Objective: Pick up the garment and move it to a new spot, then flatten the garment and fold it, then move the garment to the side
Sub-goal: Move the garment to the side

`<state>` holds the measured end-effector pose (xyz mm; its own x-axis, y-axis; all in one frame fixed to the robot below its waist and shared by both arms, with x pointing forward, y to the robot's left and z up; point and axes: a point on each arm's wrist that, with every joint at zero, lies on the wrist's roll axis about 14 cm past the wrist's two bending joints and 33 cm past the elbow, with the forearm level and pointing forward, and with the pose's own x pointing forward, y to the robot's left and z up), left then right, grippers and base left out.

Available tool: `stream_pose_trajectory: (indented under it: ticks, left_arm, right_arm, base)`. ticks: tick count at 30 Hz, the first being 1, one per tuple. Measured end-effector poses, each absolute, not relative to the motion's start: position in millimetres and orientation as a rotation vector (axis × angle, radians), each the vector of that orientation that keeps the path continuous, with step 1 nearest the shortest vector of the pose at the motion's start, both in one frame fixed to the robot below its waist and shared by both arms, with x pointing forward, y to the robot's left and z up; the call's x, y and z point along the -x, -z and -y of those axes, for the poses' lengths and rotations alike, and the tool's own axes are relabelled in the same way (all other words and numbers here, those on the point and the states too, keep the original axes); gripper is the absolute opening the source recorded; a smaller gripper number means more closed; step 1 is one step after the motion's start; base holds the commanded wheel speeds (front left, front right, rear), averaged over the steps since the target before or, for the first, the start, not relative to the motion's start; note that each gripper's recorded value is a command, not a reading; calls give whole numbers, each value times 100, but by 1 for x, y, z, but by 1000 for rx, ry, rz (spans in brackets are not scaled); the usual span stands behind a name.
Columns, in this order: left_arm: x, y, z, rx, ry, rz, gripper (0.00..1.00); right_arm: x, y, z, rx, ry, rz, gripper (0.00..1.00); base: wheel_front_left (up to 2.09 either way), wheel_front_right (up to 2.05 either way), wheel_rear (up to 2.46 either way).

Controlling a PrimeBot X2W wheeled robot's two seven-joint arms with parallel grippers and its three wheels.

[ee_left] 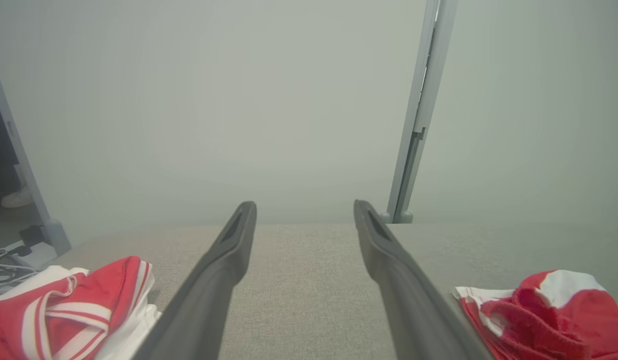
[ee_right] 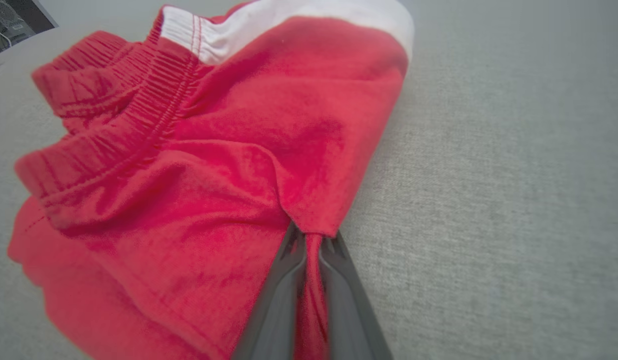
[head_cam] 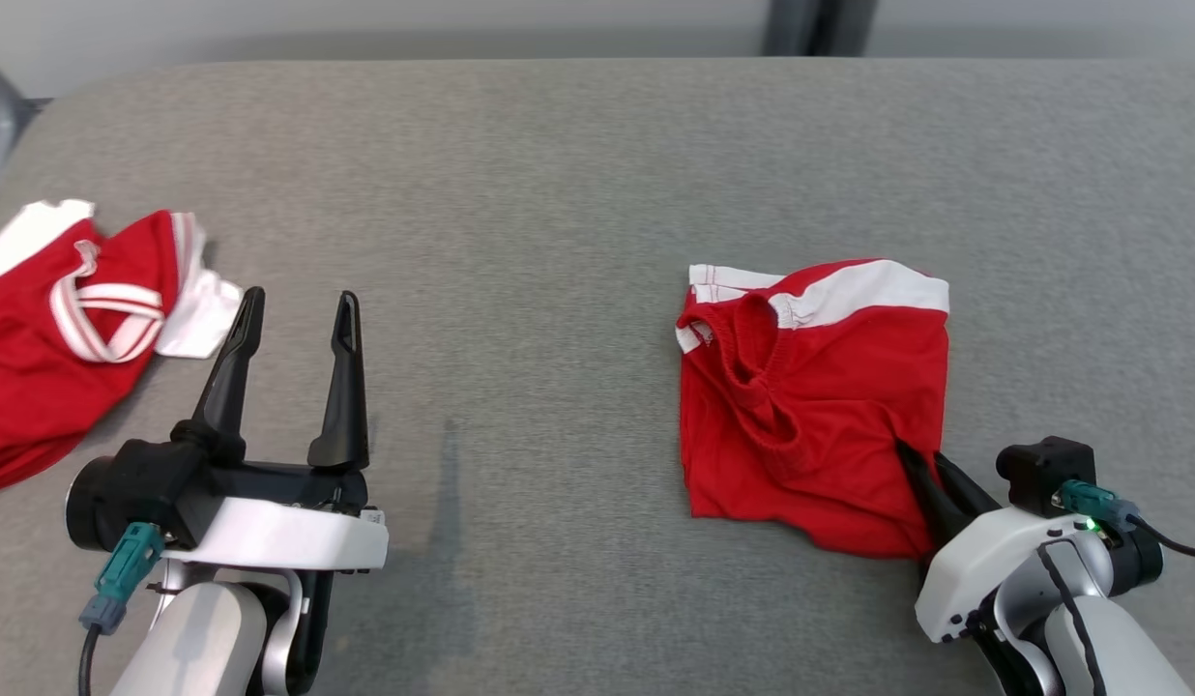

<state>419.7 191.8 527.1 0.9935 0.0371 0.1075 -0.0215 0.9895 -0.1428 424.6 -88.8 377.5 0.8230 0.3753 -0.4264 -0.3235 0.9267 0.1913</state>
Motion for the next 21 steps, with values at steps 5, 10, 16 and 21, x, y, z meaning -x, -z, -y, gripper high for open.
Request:
stream_pose_trajectory:
  ticks: [5,10,16,21]
  left_arm:
    - [-438,-526,-163,148,62,112,100]
    - [-458,-527,-128,162,167,115,100]
    - [-480,-519,-91,175,284,100,100]
    - [-495,-504,-68,177,352,72,100]
  right_arm:
    - [-425,-380,110,-73,-356,-461,0]
    - [-438,-389,137,24,-358,-421,0]
    - [-461,-391,187,157,-325,-408,0]
    - [-479,-397,256,239,-207,-396,0]
  base:
    - [0,0,0]
    - [0,0,0]
    - [0,0,0]
    - [0,0,0]
